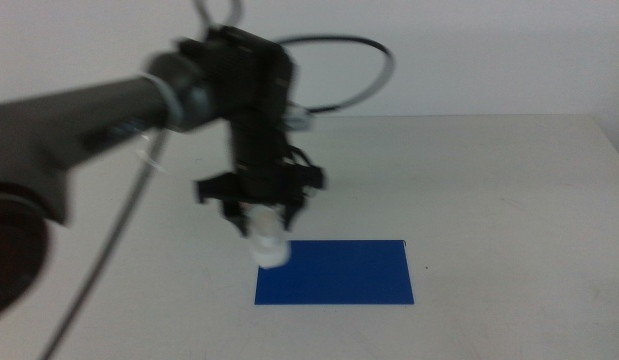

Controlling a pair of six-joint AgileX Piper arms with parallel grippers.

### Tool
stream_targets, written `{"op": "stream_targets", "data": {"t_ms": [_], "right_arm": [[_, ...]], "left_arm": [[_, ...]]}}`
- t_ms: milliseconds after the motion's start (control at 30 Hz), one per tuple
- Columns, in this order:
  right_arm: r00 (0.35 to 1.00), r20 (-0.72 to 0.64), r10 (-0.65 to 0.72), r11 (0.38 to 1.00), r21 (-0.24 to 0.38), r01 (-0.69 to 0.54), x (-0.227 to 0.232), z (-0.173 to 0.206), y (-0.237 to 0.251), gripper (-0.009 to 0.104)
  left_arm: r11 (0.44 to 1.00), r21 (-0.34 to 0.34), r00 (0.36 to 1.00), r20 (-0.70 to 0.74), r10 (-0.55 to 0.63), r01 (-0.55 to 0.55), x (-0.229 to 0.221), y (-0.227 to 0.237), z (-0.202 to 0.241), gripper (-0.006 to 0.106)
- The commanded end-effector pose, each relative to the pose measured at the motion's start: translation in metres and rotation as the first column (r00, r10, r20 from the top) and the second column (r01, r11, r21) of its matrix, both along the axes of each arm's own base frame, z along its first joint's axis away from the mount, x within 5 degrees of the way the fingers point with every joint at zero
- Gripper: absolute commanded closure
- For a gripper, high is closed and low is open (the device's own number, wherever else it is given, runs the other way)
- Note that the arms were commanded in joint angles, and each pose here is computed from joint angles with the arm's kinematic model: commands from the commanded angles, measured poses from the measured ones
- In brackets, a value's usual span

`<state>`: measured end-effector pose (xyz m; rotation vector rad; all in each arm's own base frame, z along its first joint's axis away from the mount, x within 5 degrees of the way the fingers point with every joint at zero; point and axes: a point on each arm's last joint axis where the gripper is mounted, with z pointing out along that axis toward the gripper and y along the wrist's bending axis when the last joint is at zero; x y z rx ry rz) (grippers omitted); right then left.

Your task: Use one arm to grab the shoe from the table and place it on the mat.

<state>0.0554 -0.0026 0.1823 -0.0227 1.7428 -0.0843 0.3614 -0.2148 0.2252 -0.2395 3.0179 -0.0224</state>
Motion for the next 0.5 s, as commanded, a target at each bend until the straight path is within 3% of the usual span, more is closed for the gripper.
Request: {"op": "stream_targets", "data": {"t_ms": [0,233,467], "right_arm": [[0.998,0.064,0.001,1.000,-0.021,0.000,0.001,0.005,0.000,0.017],[0.998,0.064,0.001,1.000,-0.021,0.000,0.001,0.005,0.000,0.017],[0.998,0.064,0.001,1.000,-0.021,0.000,0.001,0.005,0.000,0.017]], "left_arm": [[1.000,-0.008,1.000,-0.005,-0.011,0.011,-0.014,-0.017,0.026,0.102],[0.996,-0.037,0.997,0.000,-0.083,0.083,-0.023,-0.069,0.015,0.102],[0.994,-0.040,0.995,0.010,-0.102,0.103,-0.026,-0.077,0.017,0.102]]}}
